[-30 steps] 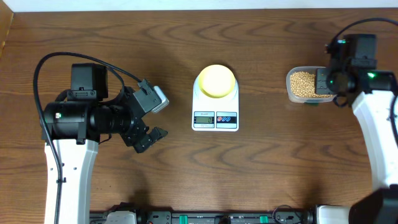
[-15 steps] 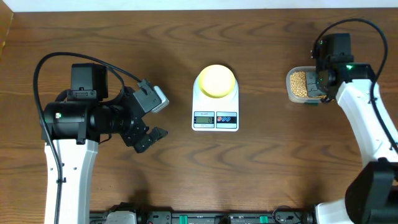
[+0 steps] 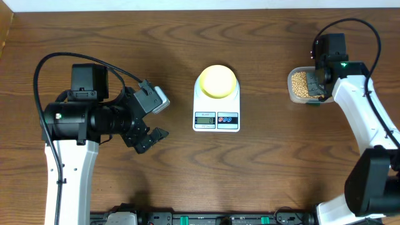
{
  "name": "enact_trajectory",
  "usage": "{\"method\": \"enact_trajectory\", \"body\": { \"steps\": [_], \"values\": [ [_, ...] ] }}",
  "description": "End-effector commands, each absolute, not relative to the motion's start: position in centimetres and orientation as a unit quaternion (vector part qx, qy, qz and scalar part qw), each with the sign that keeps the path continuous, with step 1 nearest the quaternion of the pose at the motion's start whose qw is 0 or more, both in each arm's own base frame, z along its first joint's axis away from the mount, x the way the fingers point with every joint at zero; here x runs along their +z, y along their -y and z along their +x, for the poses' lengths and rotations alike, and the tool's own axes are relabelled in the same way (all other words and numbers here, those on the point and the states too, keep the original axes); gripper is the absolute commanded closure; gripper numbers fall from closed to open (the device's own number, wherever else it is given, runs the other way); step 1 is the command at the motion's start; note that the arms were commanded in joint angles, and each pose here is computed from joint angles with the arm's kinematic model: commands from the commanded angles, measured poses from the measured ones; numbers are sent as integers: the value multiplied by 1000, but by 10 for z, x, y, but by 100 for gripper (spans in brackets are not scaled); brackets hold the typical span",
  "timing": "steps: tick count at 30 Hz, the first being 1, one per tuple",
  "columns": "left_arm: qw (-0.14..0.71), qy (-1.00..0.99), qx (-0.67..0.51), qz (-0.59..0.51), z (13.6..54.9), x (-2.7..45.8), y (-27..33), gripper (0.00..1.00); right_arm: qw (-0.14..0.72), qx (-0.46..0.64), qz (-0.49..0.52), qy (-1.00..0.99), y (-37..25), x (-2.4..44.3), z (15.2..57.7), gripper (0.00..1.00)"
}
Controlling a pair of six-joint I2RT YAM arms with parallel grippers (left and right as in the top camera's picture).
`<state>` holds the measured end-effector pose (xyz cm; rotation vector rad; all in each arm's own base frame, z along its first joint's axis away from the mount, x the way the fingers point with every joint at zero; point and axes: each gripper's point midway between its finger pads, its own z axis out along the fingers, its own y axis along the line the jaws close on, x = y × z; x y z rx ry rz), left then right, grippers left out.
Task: Scoop item into bowl and weigh 50g on scale
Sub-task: 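Drag the scoop through the chickpeas with right gripper to fill it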
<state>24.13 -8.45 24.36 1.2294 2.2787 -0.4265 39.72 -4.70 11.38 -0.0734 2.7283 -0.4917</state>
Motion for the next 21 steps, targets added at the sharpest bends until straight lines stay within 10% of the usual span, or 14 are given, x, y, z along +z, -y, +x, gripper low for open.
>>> {"method": "enact_trajectory", "body": {
  "steps": [1, 21],
  "values": [
    [259, -834, -163, 460, 240, 245, 87, 2, 165, -190, -37, -967, 49, 102, 399, 99],
    [259, -834, -163, 460, 240, 245, 87, 2, 143, -86, -26, -986, 23, 70, 402, 99]
  ]
}}
